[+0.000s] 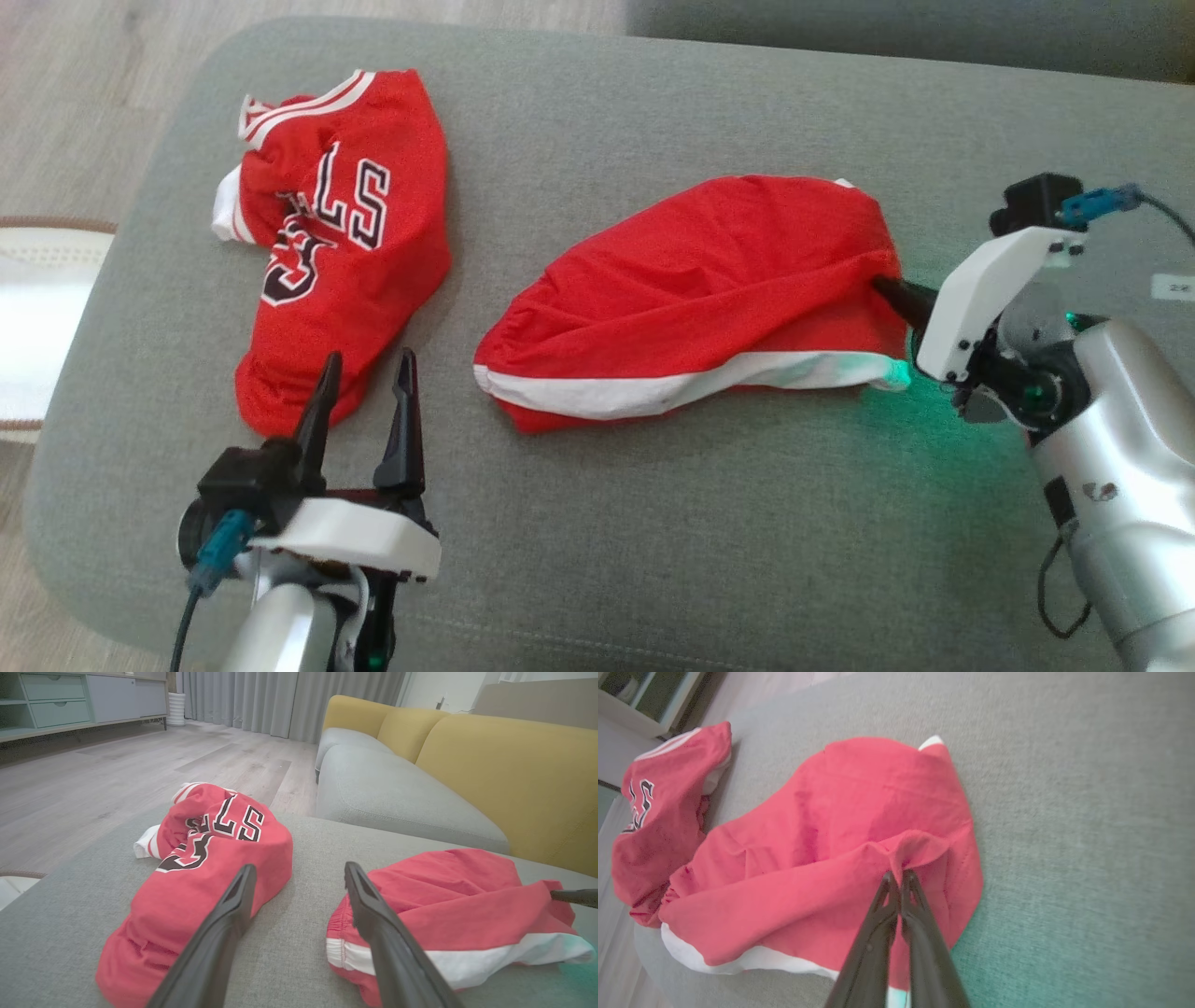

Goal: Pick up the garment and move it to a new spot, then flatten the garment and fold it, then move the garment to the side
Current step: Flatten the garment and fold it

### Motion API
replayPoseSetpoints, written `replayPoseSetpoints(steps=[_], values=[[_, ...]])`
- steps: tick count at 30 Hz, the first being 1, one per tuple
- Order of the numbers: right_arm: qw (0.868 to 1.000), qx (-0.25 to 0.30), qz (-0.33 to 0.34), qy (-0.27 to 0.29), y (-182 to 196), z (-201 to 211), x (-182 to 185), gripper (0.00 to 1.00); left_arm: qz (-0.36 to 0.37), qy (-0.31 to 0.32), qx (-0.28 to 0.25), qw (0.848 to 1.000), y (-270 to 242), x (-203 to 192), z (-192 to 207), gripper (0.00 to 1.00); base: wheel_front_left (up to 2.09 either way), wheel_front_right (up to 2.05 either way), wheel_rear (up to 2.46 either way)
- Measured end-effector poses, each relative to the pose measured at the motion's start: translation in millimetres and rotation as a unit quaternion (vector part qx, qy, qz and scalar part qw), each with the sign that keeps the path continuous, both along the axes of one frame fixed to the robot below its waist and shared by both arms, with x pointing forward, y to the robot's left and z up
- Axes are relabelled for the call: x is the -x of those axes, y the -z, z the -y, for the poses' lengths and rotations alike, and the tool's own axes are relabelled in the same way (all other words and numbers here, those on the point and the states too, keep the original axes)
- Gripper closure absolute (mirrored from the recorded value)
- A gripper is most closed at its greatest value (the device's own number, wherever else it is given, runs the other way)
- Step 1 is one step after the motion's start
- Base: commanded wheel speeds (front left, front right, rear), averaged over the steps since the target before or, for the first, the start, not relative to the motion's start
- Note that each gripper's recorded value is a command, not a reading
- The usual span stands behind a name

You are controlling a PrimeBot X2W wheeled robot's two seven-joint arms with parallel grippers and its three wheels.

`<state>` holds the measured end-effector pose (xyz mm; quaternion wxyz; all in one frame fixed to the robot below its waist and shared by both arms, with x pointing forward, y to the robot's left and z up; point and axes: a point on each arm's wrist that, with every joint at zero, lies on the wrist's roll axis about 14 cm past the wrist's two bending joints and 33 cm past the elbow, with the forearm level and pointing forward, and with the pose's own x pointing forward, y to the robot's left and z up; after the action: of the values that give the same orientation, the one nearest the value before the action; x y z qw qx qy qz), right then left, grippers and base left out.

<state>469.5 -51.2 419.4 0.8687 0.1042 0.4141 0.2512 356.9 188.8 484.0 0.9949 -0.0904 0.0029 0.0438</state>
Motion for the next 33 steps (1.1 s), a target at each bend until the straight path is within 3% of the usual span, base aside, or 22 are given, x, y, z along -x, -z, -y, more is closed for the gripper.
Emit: replayPoseSetpoints(steps=[4,9,12,15,17,20,26,33], values=[[1.000,0.006,0.008,0.000,6,-4,-1,0.00,-0.007,-0.006,0.000,1.000,4,3,-4,0.00,0.00,0.00,0.00],[0.990,-0.027,0.134,0.047,-39,7,-19,0.00,0.019,0.004,-0.011,1.000,-11,0,-2,0.00,0.00,0.00,0.00],[0.964,-0.056,0.248,0.076,-89,17,-28,0.00,0.040,0.009,-0.018,0.999,-24,-2,-1,0.00,0.00,0.00,0.00],[0.929,-0.068,0.351,0.098,-132,35,-25,0.00,0.046,0.018,-0.023,0.998,-27,0,3,0.00,0.00,0.00,0.00],[0.909,-0.070,0.393,0.117,-143,51,-13,0.00,0.048,0.025,-0.029,0.998,-27,2,6,0.00,0.00,0.00,0.00],[0.896,-0.063,0.416,0.142,-133,73,15,0.00,0.055,0.030,-0.034,0.997,-31,3,8,0.00,0.00,0.00,0.00],[0.893,-0.054,0.407,0.182,-97,92,71,0.00,0.085,0.045,-0.041,0.995,-50,2,17,0.00,0.00,0.00,0.00],[0.910,-0.039,0.351,0.216,-49,97,114,0.00,0.058,0.055,-0.041,0.996,-32,15,24,0.00,0.00,0.00,0.00]])
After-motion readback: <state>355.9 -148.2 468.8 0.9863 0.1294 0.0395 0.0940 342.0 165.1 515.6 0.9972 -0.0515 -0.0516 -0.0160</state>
